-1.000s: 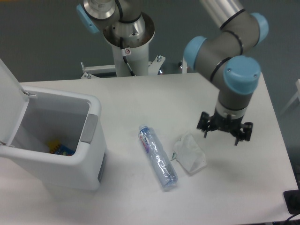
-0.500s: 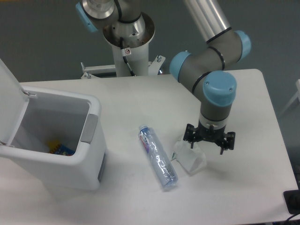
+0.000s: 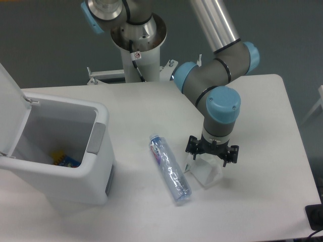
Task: Place the trash in the trash can
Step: 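Close the gripper on the white tissue and lift it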
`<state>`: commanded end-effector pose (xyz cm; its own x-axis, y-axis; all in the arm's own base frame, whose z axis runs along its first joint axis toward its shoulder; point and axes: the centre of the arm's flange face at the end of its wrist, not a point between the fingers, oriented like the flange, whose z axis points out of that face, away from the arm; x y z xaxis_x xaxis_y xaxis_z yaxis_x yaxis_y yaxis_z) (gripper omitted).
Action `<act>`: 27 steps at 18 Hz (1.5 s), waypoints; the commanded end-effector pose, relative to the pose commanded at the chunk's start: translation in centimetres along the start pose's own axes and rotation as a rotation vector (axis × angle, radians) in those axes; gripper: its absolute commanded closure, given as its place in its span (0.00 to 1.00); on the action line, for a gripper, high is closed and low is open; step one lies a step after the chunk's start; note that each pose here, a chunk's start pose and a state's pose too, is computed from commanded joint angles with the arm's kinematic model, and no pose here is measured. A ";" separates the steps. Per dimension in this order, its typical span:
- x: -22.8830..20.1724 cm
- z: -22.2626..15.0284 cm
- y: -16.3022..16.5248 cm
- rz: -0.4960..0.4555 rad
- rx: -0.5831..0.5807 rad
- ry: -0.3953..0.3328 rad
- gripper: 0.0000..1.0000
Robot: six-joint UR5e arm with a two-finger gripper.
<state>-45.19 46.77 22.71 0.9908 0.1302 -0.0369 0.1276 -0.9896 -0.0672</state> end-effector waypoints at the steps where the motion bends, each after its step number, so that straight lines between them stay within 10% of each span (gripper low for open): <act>1: 0.0 0.2 0.0 0.000 -0.002 0.002 0.21; 6: 0.2 0.5 -0.3 -0.022 -0.003 0.006 0.72; 9: 0.0 -0.1 -0.5 -0.043 0.008 -0.001 0.83; 27: -2.3 -9.0 -1.2 -0.201 0.273 0.048 0.87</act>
<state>-47.18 47.10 31.89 0.9489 0.3115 0.0504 0.3100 -0.8906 -0.3328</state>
